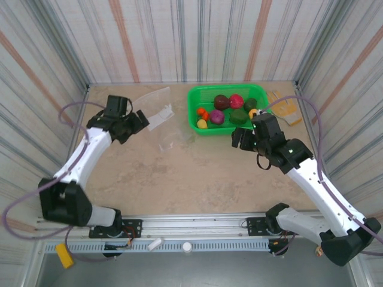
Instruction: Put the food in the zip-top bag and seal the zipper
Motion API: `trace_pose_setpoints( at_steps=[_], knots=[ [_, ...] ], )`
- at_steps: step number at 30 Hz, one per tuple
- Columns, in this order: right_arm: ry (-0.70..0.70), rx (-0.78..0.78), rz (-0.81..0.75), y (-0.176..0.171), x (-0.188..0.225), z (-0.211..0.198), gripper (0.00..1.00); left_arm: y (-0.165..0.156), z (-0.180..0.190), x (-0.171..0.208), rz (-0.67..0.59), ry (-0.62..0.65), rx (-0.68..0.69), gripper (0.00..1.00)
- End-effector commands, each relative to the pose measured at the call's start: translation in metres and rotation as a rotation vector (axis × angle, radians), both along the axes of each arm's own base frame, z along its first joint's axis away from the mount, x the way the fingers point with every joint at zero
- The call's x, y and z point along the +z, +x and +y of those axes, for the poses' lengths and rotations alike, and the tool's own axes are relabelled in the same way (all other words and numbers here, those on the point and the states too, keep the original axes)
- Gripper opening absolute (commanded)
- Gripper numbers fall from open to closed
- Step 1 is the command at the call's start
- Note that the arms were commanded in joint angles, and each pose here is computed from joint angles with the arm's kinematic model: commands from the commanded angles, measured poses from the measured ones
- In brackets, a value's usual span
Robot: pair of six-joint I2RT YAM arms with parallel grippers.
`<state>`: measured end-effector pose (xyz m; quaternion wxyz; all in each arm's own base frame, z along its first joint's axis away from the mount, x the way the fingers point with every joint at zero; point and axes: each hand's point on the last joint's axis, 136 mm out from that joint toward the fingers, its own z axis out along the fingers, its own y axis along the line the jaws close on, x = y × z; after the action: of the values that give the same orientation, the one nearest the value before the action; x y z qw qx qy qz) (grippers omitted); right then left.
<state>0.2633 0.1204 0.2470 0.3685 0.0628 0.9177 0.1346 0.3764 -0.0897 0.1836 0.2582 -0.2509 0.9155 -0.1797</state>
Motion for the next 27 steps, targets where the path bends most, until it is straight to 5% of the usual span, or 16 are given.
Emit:
trace_pose_setpoints(
  at_steps=[1, 7, 13, 23, 27],
  knots=[
    [0.004, -0.047, 0.017, -0.004, -0.004, -0.008, 0.98, 0.058, -0.024, 0.029, -0.086, -0.134, 0.026, 0.98],
    [-0.029, -0.023, 0.053, 0.01, -0.026, 0.001, 0.98, 0.099, -0.068, -0.007, -0.03, -0.175, -0.114, 0.92],
    [0.078, 0.193, 0.028, 0.026, -0.018, 0.054, 0.97, 0.113, -0.12, -0.054, 0.075, -0.274, -0.328, 0.76],
    [0.023, 0.367, 0.078, 0.014, -0.031, 0.099, 0.9, -0.005, -0.105, -0.094, 0.237, -0.131, -0.425, 0.74],
    [0.041, 0.405, 0.053, 0.011, -0.029, 0.11, 0.89, -0.052, -0.067, -0.096, 0.327, -0.018, -0.43, 0.76]
  ],
)
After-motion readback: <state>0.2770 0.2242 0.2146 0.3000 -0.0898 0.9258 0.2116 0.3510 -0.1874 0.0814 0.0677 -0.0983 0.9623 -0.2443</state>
